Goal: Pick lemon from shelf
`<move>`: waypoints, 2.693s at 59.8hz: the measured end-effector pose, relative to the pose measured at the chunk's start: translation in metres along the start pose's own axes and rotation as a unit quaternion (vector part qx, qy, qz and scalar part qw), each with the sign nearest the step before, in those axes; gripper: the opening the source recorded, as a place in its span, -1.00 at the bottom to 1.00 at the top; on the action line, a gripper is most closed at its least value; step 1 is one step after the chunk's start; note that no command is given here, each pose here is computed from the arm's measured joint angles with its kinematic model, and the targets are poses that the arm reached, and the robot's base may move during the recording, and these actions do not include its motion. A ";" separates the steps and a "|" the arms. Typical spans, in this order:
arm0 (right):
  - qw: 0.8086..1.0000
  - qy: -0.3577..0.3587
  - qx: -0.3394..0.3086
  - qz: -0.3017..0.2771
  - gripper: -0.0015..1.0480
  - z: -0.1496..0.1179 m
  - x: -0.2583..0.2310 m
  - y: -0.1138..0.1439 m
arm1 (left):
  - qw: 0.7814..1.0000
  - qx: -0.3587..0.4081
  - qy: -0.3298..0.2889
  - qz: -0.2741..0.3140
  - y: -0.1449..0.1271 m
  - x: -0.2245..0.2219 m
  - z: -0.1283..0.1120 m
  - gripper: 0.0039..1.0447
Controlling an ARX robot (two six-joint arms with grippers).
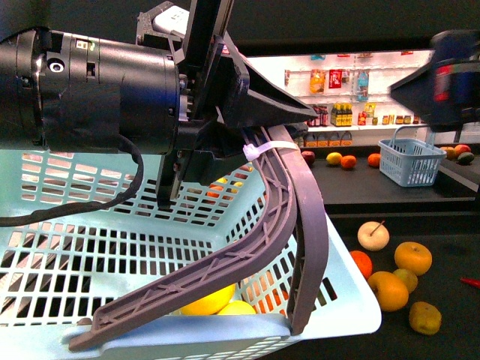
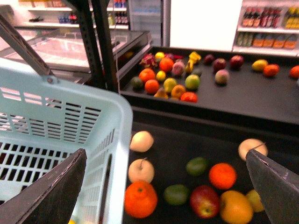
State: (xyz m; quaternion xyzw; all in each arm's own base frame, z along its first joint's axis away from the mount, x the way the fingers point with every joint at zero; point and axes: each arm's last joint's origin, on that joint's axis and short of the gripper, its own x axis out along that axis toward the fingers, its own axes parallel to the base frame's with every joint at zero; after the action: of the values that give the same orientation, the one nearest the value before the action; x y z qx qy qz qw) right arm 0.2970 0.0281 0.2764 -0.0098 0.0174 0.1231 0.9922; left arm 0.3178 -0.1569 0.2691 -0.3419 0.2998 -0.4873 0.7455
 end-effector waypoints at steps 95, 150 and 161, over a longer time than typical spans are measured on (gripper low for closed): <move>0.992 -0.016 0.004 -0.123 -0.87 -0.115 -0.196 0.023 | 1.000 -0.003 0.001 -0.001 0.000 0.000 0.000 -0.83; 0.992 -0.020 0.004 -0.123 0.95 -0.116 -0.197 0.023 | 1.000 -0.003 0.001 -0.001 0.000 0.000 0.000 -0.83; 0.992 -0.020 0.004 -0.123 0.95 -0.116 -0.197 0.023 | 0.999 -0.010 -0.024 0.023 0.001 0.001 0.001 -0.83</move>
State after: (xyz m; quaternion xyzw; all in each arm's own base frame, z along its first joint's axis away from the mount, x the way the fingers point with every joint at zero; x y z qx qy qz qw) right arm 0.0972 -0.0002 0.1679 -0.0054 -0.0030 -0.0002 1.0000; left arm 0.3190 -0.1572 0.2686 -0.3534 0.2947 -0.4588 0.7601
